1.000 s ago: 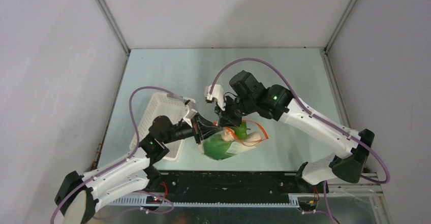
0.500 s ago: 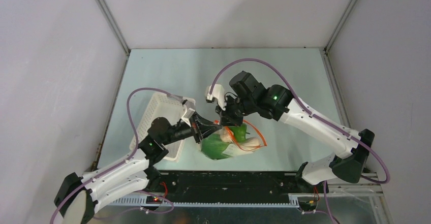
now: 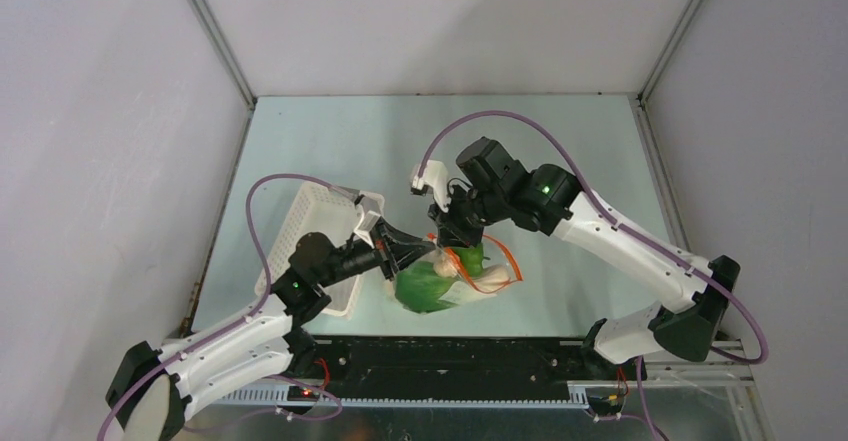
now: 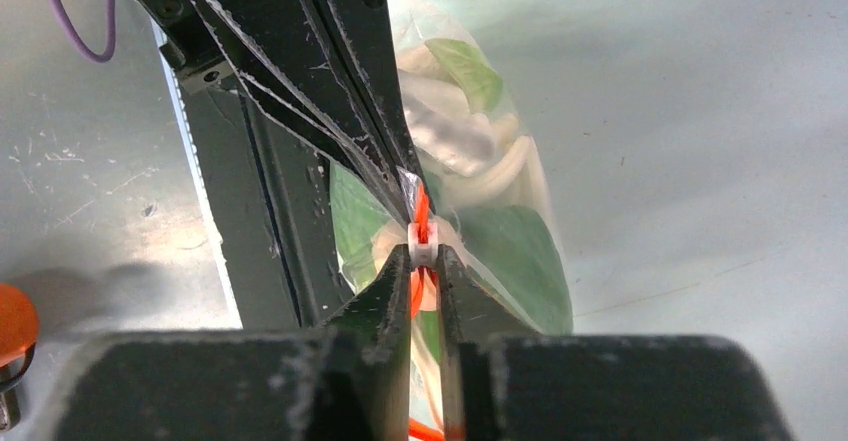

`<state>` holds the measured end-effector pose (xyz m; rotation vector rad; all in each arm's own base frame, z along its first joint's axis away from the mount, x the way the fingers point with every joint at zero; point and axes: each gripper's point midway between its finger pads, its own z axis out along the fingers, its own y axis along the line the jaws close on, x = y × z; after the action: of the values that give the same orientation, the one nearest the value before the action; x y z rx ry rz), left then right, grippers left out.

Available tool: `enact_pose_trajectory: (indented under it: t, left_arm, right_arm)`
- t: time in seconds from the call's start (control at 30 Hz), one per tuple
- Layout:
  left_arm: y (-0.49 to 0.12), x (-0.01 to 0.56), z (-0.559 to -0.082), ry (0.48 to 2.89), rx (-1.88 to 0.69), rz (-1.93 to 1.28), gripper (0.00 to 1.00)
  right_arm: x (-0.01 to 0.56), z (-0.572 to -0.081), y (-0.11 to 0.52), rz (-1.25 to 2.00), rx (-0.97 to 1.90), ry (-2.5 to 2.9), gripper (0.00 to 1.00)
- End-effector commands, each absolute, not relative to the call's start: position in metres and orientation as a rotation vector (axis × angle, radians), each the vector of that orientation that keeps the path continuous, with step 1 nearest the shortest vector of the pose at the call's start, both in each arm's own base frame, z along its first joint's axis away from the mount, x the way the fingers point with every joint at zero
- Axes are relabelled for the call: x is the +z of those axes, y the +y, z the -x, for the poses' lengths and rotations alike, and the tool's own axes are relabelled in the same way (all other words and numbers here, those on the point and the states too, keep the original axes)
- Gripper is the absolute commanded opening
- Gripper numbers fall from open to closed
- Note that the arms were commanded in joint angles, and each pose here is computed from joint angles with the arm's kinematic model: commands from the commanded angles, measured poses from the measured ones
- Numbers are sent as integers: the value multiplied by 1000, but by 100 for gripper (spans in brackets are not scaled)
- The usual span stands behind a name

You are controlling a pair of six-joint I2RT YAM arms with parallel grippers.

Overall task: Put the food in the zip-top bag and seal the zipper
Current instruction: Adjust the zipper food storage bag at the center of the board.

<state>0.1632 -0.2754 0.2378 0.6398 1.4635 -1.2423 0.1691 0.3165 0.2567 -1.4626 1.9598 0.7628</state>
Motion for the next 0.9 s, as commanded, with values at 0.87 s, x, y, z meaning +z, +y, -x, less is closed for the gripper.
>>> enact_pose_trajectory:
  t: [0.87]
  left_arm:
    - [-274,267,-164,1337,-1252,-630,0]
  right_arm:
    - [272,-169,326,1477,914,1722,47]
